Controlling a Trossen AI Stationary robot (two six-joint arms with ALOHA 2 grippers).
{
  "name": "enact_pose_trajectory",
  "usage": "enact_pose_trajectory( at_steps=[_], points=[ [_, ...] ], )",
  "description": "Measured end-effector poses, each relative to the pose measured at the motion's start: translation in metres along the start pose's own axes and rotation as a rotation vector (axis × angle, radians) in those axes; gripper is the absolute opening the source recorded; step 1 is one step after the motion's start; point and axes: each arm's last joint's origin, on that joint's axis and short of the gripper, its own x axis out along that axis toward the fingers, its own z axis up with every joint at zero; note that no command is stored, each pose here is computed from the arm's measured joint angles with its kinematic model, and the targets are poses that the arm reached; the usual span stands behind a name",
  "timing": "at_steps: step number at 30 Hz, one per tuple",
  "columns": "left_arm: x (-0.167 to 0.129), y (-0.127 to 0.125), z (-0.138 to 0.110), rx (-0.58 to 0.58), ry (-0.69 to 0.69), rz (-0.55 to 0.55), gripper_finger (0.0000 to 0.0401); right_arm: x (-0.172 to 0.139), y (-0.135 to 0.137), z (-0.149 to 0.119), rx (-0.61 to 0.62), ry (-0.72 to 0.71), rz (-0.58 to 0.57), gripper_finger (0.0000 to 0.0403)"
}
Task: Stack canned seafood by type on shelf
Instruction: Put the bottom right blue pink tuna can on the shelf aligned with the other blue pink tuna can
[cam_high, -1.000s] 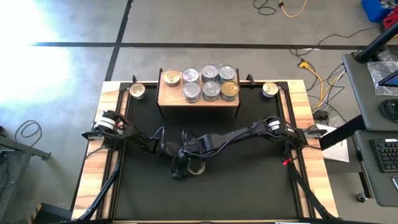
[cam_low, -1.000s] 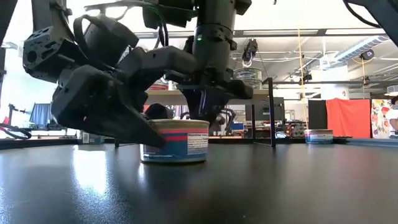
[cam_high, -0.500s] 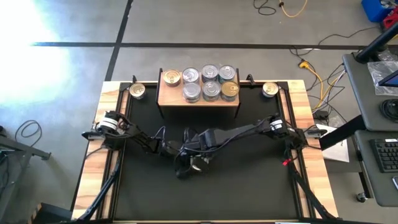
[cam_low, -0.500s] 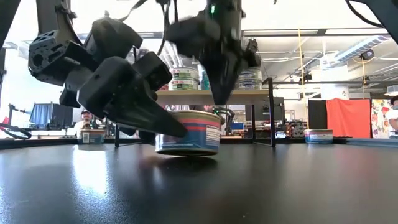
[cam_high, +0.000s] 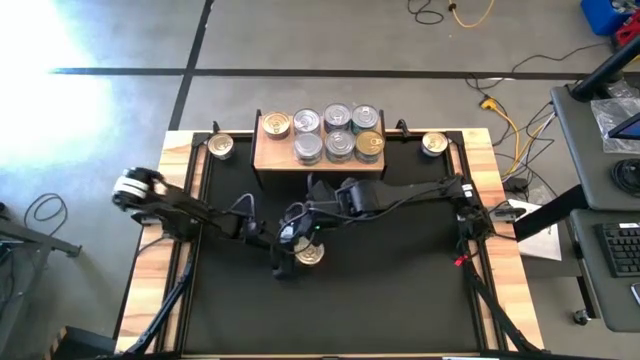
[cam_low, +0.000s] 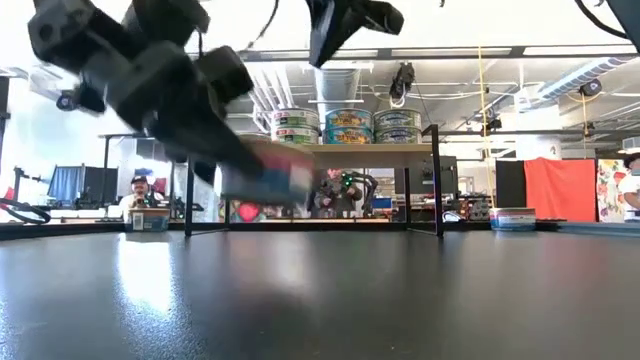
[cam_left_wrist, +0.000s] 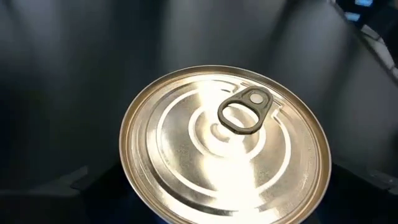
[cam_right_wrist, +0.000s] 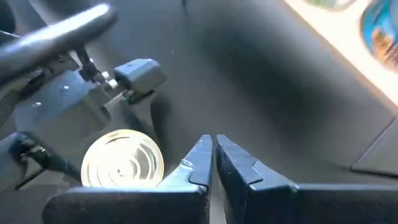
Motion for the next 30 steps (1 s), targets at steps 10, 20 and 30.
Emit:
enact_pose_trajectory(
  at_steps=[10,20,30],
  points=[
    [-0.087,0.000,0.043,-0.048,-0.178,0.302,0.0371,-0.017,0.004,0.017,-0.030,-0.150,0.061,0.0013],
    [-0.148,0.012,0.067,-0.093,-0.268,0.542,0.0371,-0.018,0.014,0.056,-0.027,-0.444,0.246,0.0013],
    [-0.166,0.042,0.081,-0.128,-0.157,0.722,0.0371,-0.008,-0.001,0.080,-0.078,-0.542,0.220,0.0013]
  ],
)
